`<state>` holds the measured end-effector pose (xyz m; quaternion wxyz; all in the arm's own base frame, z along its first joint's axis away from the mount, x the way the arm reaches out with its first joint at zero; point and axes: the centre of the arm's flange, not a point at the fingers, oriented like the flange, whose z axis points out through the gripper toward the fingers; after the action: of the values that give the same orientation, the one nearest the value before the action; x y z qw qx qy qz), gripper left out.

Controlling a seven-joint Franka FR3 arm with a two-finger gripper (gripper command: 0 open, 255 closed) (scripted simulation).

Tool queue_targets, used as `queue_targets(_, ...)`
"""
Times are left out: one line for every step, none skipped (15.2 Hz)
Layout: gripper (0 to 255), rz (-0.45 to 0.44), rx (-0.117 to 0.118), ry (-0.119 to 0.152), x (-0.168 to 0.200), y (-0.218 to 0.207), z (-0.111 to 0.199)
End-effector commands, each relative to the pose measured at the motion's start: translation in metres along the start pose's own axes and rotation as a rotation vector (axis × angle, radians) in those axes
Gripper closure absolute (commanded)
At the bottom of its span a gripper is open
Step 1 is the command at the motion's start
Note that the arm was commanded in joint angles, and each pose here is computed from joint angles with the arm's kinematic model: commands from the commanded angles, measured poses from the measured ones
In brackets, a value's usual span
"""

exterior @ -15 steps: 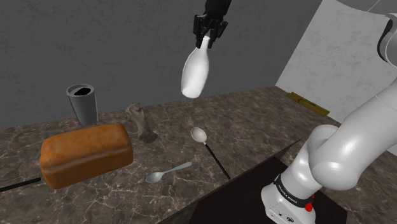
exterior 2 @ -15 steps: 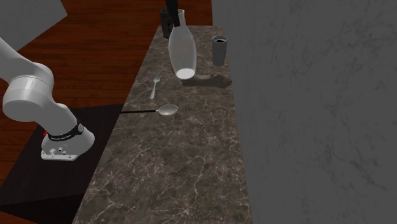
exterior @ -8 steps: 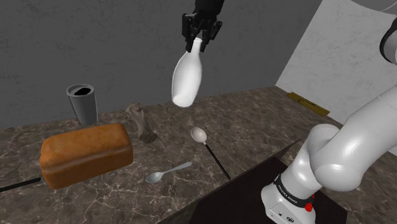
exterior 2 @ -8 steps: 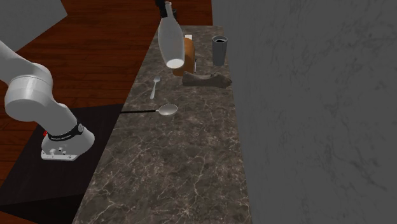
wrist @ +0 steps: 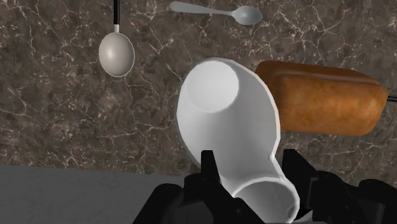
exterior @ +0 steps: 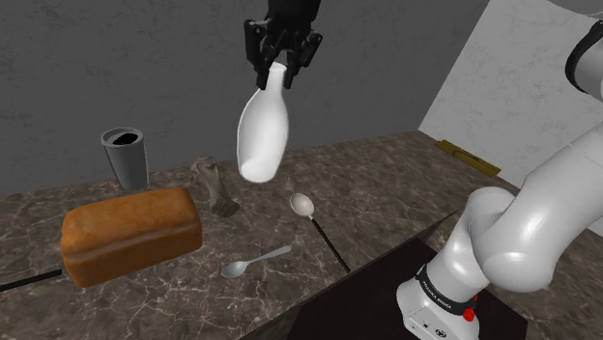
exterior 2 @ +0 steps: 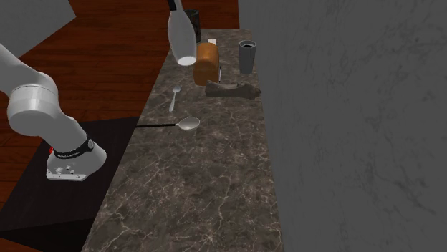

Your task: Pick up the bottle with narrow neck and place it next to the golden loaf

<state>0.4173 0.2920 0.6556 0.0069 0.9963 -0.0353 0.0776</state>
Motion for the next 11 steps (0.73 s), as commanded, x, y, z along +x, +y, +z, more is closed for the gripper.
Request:
queue_targets(255, 0.001, 0.000, 0.000, -0.016, -0.025, -0.001)
queue_targets(255, 0.001, 0.000, 0.000, -0.022, -0.036, -0.002)
queue_targets(255, 0.001, 0.000, 0.000, -0.028, -0.048, -0.003)
queue_targets(255, 0.001, 0.000, 0.000, -0.035, -0.060, -0.004)
queue_targets(255, 0.001, 0.000, 0.000, -0.041, -0.071, -0.006)
queue_targets(255, 0.001, 0.000, 0.000, -0.047, -0.083, -0.007)
queue_targets(255, 0.001, 0.000, 0.000, -0.054, -0.094, -0.008)
queue_targets(255, 0.001, 0.000, 0.000, -0.060, -0.106, -0.009)
queue_targets(255, 0.001, 0.000, 0.000, -0.066, -0.117, -0.010)
queue_targets(255, 0.001, 0.000, 0.000, -0.073, -0.129, -0.011)
queue_targets(255, 0.001, 0.000, 0.000, -0.079, -0.140, -0.012)
